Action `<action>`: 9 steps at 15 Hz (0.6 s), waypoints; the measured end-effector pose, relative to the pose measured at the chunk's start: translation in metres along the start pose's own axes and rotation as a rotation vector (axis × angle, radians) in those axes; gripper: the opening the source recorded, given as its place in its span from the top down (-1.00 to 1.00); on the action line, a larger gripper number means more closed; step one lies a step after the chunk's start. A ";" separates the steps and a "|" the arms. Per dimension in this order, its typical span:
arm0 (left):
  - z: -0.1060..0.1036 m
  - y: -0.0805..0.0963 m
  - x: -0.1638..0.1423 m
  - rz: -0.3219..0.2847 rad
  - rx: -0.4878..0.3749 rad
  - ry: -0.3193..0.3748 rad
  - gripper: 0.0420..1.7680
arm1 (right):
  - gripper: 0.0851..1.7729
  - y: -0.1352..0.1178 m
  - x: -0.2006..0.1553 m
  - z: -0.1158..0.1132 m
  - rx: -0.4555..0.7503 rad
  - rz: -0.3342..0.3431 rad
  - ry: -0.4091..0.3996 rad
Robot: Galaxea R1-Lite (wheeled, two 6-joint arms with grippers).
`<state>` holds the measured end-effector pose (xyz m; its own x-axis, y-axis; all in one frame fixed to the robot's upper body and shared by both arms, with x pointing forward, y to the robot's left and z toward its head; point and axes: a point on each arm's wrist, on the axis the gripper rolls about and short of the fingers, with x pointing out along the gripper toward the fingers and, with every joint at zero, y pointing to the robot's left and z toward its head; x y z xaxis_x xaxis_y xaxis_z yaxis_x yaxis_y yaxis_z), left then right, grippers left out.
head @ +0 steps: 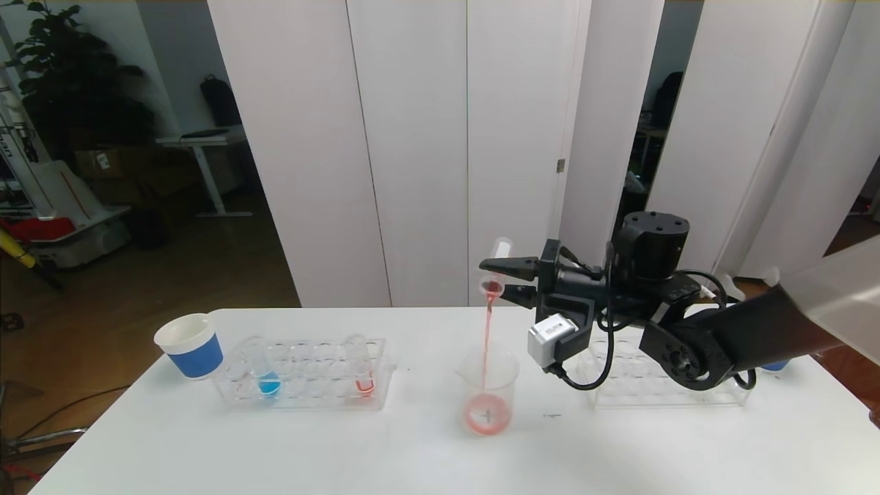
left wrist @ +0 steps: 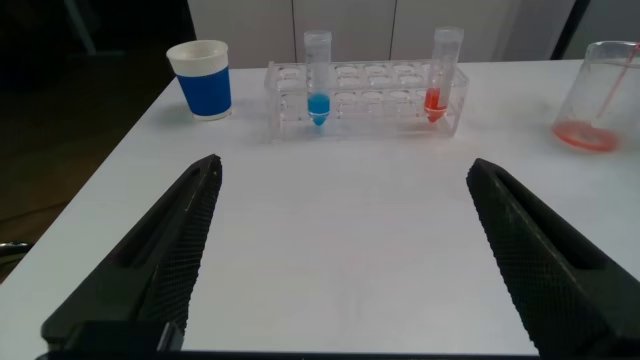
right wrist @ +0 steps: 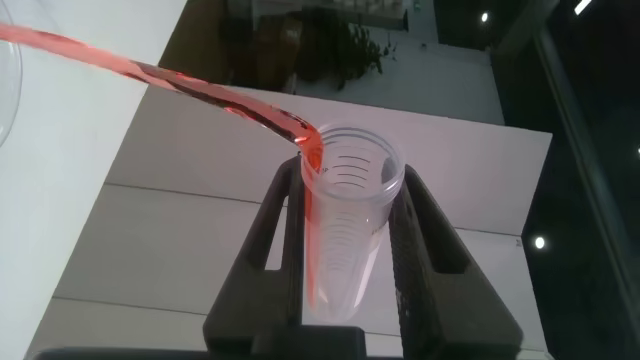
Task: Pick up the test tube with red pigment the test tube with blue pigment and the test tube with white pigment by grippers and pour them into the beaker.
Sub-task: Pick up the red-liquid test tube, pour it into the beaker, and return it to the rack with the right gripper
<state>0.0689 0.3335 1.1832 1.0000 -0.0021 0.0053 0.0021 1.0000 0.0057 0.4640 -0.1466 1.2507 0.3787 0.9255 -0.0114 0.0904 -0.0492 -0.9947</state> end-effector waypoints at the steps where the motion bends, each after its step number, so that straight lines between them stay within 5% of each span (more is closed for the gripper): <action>1: 0.000 0.000 0.000 0.000 0.000 0.000 -0.98 | 0.41 -0.001 0.000 0.000 -0.013 -0.003 -0.002; 9: 0.000 0.000 0.000 0.000 0.000 0.000 -0.98 | 0.41 -0.004 0.002 0.004 -0.061 -0.007 -0.019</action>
<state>0.0689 0.3335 1.1831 1.0000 -0.0021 0.0049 0.0021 1.0000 0.0057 0.4603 -0.1433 1.2538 0.3603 0.9328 -0.0070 0.1495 -0.0651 -0.9866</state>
